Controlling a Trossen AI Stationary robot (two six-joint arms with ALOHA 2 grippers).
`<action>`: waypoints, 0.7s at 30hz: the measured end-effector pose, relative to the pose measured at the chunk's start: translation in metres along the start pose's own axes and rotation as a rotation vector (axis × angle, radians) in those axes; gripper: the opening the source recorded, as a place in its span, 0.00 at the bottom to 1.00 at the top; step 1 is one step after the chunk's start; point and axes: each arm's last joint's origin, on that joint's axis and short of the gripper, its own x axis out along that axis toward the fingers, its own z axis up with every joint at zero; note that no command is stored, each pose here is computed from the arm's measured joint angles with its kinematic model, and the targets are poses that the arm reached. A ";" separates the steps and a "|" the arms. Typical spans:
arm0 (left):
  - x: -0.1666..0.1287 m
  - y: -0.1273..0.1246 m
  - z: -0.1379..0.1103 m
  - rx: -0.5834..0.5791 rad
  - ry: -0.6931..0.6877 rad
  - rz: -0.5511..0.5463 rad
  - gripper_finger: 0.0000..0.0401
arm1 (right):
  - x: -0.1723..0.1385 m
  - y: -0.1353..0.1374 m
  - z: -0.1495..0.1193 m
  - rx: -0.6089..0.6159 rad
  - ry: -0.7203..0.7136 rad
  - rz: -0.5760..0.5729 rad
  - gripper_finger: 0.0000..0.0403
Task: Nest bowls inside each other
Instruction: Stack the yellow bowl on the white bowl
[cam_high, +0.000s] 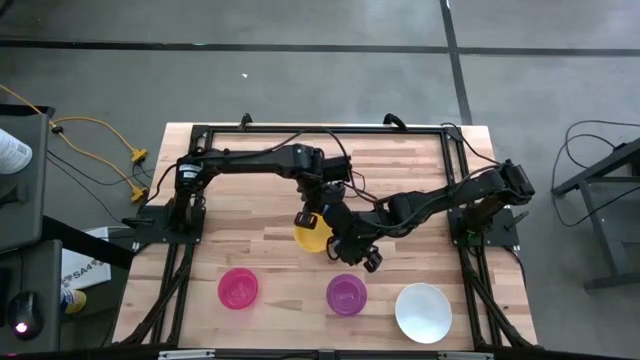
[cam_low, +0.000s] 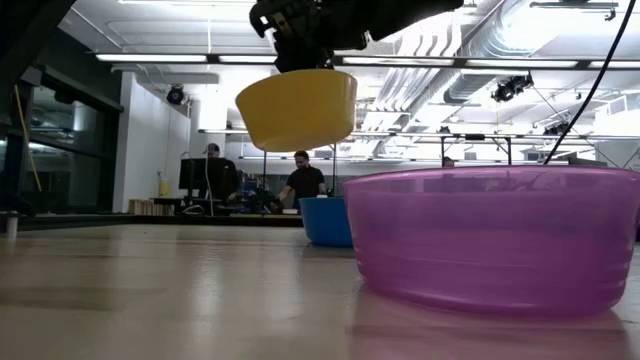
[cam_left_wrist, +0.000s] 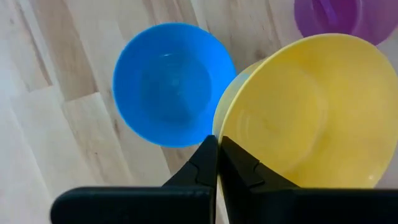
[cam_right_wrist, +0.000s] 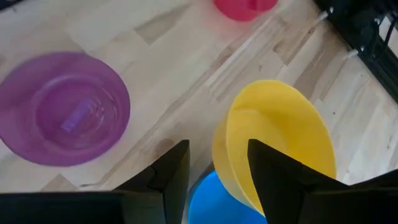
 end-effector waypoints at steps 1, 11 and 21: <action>0.000 -0.001 0.000 0.000 0.005 -0.003 0.00 | 0.000 0.000 0.000 0.000 -0.007 0.003 0.39; 0.001 -0.005 -0.005 -0.006 0.084 0.028 0.00 | 0.017 -0.002 0.001 -0.020 0.001 -0.030 0.39; 0.002 -0.005 -0.004 0.031 0.066 0.002 0.00 | 0.017 0.000 0.003 -0.054 0.015 -0.050 0.39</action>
